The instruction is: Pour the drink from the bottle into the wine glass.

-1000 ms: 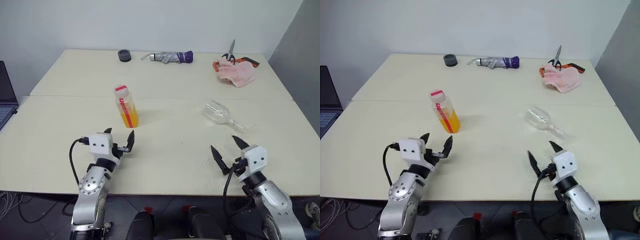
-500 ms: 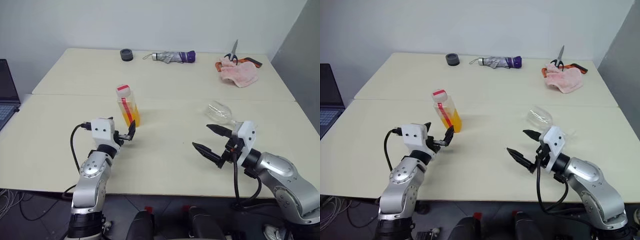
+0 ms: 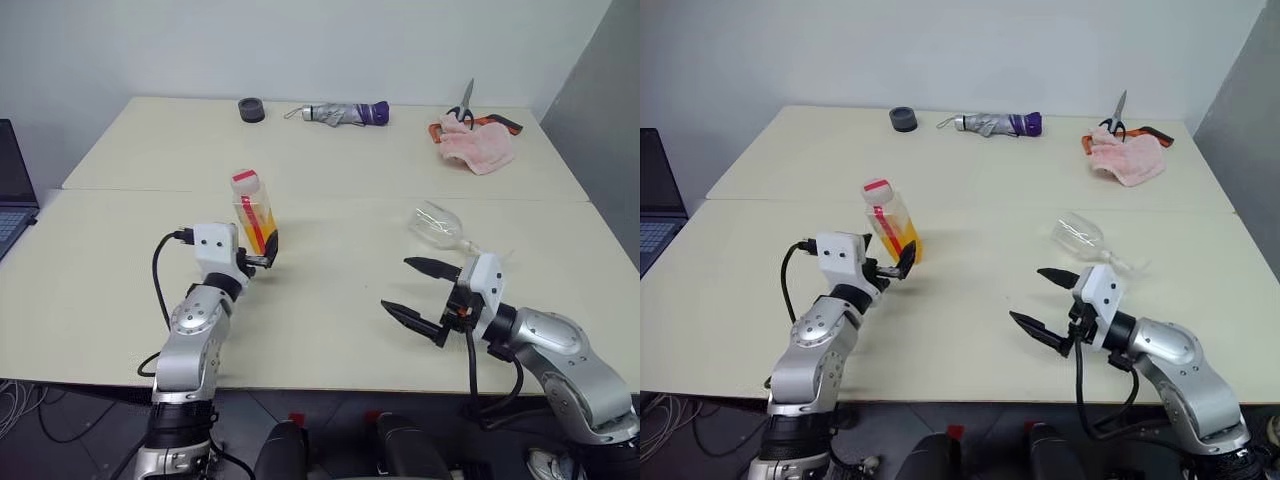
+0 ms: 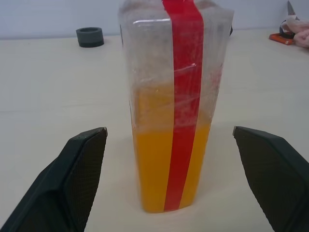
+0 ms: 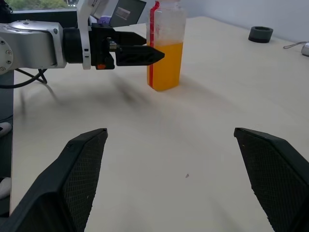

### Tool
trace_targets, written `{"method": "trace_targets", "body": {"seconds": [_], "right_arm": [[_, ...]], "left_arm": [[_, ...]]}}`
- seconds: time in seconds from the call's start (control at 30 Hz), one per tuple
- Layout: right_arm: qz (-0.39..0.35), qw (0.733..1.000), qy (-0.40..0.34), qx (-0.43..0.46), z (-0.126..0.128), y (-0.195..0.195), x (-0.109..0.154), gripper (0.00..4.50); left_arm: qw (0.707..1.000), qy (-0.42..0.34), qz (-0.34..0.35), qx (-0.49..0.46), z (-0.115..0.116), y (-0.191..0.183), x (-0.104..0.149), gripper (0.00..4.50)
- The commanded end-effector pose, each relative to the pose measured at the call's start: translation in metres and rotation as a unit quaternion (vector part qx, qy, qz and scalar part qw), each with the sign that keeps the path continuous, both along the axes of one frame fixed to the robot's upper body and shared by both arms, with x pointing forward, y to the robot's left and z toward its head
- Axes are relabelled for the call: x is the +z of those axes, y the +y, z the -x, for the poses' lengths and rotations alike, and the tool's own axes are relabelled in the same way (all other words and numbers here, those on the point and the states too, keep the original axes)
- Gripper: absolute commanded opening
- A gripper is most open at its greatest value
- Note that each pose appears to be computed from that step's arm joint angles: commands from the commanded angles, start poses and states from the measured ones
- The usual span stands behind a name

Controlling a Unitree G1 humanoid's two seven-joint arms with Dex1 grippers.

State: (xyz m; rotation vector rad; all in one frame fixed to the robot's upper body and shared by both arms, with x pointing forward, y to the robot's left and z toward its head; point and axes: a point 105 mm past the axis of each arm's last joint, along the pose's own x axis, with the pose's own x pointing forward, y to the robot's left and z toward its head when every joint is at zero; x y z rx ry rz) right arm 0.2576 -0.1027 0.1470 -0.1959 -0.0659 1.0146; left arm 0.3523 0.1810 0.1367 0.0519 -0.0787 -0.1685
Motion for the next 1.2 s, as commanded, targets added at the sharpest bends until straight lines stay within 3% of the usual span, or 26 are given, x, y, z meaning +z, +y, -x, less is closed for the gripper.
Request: {"method": "trace_targets", "body": {"seconds": [0.03,0.7,1.2], "right_arm": [[-0.004,1.0,-0.026,0.01,0.002,0.002,0.006,4.5],[-0.002,0.999,-0.029,0.024,-0.01,0.001,0.014,4.5],[0.008,0.999,-0.031,0.035,-0.016,0.002,0.021,4.5]], "left_arm": [[1.0,-0.023,-0.006,-0.004,-0.005,-0.004,0.014,4.48],[0.998,-0.057,-0.011,0.021,-0.032,-0.015,0.041,4.48],[0.997,-0.063,-0.002,0.042,-0.033,-0.015,0.051,4.48]]}}
